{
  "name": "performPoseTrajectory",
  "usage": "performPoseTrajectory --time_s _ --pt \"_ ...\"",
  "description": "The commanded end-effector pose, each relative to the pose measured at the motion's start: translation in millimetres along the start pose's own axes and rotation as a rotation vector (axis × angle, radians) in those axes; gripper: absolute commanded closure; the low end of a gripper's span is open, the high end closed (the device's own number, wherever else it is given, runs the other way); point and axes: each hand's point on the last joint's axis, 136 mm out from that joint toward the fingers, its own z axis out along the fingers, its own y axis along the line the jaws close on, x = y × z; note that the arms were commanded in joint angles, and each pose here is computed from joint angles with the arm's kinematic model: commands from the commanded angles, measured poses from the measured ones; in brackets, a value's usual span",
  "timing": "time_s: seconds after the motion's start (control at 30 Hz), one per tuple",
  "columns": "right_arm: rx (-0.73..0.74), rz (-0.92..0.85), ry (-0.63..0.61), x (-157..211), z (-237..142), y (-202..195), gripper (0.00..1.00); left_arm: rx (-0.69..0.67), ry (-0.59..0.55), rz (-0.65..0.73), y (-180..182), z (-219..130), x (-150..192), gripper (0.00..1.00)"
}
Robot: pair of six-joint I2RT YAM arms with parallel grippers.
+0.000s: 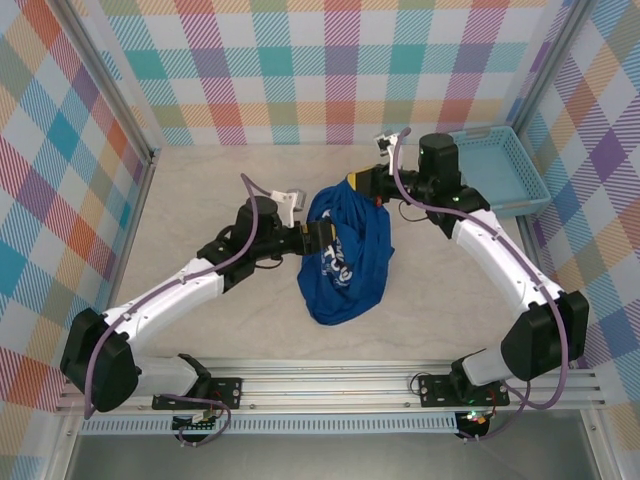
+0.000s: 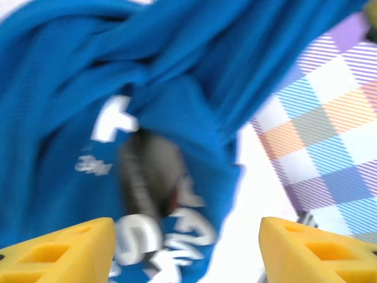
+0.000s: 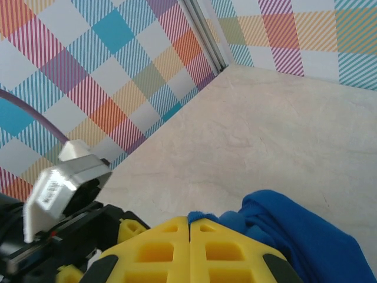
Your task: Fold the inside-out t-shirt
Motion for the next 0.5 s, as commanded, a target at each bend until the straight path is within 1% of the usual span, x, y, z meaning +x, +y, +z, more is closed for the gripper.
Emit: performPoseTrajectory --time_s 0.0,0.07,0.13,0.33,0.4,0.47 --pt "-0.027 -0.003 -0.049 -10.3 -3.1 6.5 1.0 0.045 -0.017 -0.023 -14.6 9.3 -13.7 0.35" --pt "-0.029 0.005 -0.051 -9.3 -2.6 6.5 1.0 0.048 -0.007 -0.033 -12.6 19.3 -14.1 0.36" --pt "-0.031 0.011 -0.053 -8.4 -2.5 6.3 1.0 0.033 -0.009 -0.032 -8.9 28.4 -17.8 0.4" --pt "-0.008 0.007 -0.076 -11.1 -7.6 6.6 1.0 -0.073 0.013 -0.002 13.1 50.6 -24.1 0.66" --pt "0.0 -0.005 -0.086 -14.5 -11.1 8.4 1.0 -0.083 0.011 0.0 17.7 54.0 -22.9 0.73" --pt "0.002 -0.019 -0.1 -19.3 -14.9 12.1 1.0 -0.096 0.009 -0.005 24.9 57.6 -23.3 0.83"
